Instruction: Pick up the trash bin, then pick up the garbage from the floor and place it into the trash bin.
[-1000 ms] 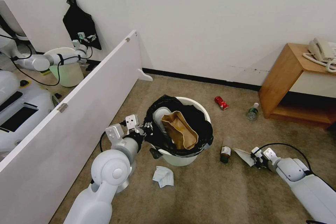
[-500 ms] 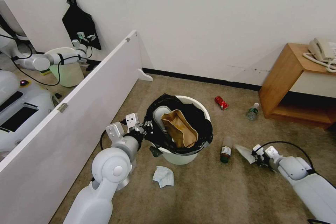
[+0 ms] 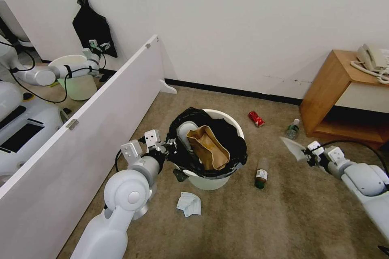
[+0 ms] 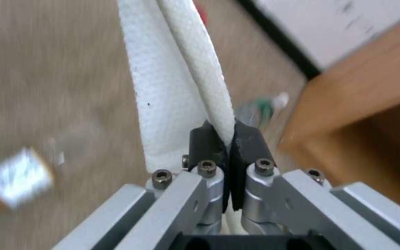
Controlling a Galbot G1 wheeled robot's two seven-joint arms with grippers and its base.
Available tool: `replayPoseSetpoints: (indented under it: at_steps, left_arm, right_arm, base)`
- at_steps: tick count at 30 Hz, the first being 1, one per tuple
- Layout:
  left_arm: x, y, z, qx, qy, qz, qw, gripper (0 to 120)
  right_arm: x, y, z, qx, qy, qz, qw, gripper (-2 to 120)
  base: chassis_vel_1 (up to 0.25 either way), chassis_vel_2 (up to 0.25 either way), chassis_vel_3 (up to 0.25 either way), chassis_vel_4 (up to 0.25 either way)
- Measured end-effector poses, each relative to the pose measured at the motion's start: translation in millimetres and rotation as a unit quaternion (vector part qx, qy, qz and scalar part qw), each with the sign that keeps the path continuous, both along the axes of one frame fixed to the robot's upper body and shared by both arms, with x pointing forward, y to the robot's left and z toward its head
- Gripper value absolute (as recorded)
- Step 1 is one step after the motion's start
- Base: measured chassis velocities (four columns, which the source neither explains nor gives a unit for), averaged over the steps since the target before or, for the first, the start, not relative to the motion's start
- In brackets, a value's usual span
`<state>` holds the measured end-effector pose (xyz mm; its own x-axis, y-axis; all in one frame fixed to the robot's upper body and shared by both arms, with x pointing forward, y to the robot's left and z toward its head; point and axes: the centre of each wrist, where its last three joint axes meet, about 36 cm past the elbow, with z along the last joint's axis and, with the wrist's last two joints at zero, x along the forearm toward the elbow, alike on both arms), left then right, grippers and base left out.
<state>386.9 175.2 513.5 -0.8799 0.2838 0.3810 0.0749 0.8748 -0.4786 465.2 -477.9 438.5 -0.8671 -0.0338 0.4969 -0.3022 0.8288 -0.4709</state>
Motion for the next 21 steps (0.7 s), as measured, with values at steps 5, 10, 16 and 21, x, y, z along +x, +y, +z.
replayPoseSetpoints:
  at_steps: [5,10,16,21]
  left_arm:
    - [1.0,1.9,1.7,-0.002,0.004,0.000,1.0000,4]
    - [2.5,1.4,3.4,-0.006,0.008,-0.002,1.0000,4]
    - [2.4,1.4,4.3,-0.007,0.010,-0.003,0.9999,4]
    - [-0.5,-1.8,5.7,-0.009,0.012,-0.008,0.9999,4]
  right_arm:
    - [3,8,22,0.027,-0.045,0.012,0.999,0]
    - [-2,33,55,0.086,-0.125,0.051,0.987,0]
    - [-10,53,77,0.140,-0.183,0.098,0.968,0]
    - [-14,73,91,0.200,-0.253,0.220,0.921,0]
  base:
    - [0.000,0.000,0.000,0.000]
    - [0.000,0.000,0.000,0.000]
    - [0.000,0.000,0.000,0.000]
    - [0.000,0.000,0.000,0.000]
